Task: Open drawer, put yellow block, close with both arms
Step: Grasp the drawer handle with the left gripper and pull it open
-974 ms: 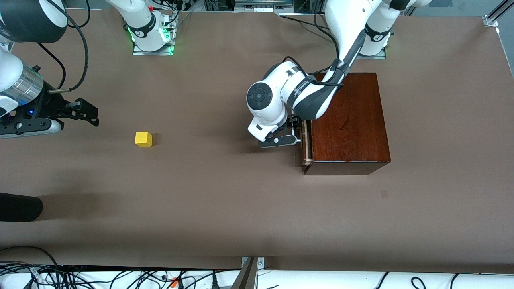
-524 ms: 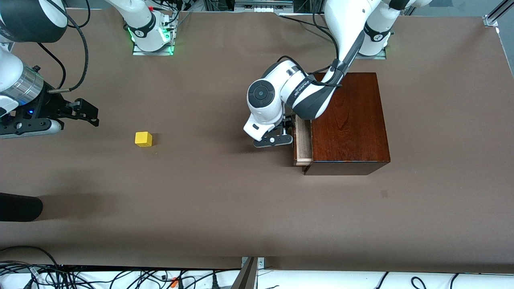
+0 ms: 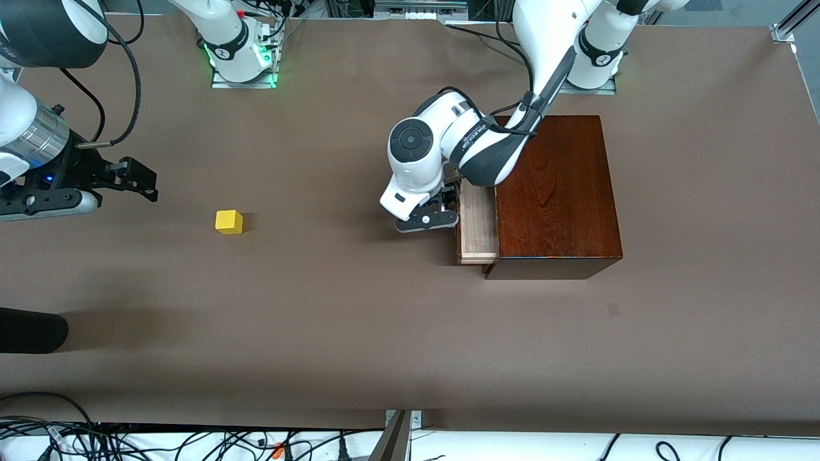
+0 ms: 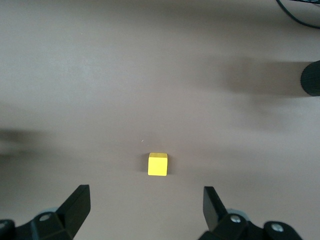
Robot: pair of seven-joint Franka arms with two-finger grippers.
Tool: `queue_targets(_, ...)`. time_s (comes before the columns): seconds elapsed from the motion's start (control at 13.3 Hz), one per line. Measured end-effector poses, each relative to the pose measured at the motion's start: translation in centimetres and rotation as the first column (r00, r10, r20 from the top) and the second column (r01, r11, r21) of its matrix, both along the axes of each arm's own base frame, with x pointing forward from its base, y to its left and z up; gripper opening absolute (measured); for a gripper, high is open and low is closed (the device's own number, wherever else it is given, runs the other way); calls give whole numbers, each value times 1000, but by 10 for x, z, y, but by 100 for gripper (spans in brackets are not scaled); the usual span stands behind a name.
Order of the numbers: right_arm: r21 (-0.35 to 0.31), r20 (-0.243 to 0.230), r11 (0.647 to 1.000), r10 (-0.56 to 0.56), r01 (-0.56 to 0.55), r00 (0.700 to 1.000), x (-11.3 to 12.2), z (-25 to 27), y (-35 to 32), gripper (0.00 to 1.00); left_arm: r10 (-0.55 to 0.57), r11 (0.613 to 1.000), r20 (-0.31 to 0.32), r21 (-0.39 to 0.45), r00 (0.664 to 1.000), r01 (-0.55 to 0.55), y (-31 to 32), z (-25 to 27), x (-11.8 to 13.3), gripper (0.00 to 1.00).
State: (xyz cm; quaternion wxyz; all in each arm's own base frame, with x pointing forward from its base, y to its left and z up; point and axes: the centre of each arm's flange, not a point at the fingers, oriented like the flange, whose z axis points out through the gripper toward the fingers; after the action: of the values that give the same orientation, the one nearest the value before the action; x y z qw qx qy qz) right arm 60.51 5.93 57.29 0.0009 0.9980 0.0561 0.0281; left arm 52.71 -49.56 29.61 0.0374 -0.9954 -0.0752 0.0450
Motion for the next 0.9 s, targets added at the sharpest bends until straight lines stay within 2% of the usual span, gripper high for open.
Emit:
queue_targets(0.45, 0, 0, 1000, 0, 0, 1000, 0, 0, 0, 100, 4, 999, 39, -46, 999, -2, -15, 3, -5, 100)
queue_targets(0.9, 0, 0, 1000, 6, -6, 1000, 0, 0, 4, 100, 9, 999, 40, -47, 999, -7, -16, 4, -5, 100)
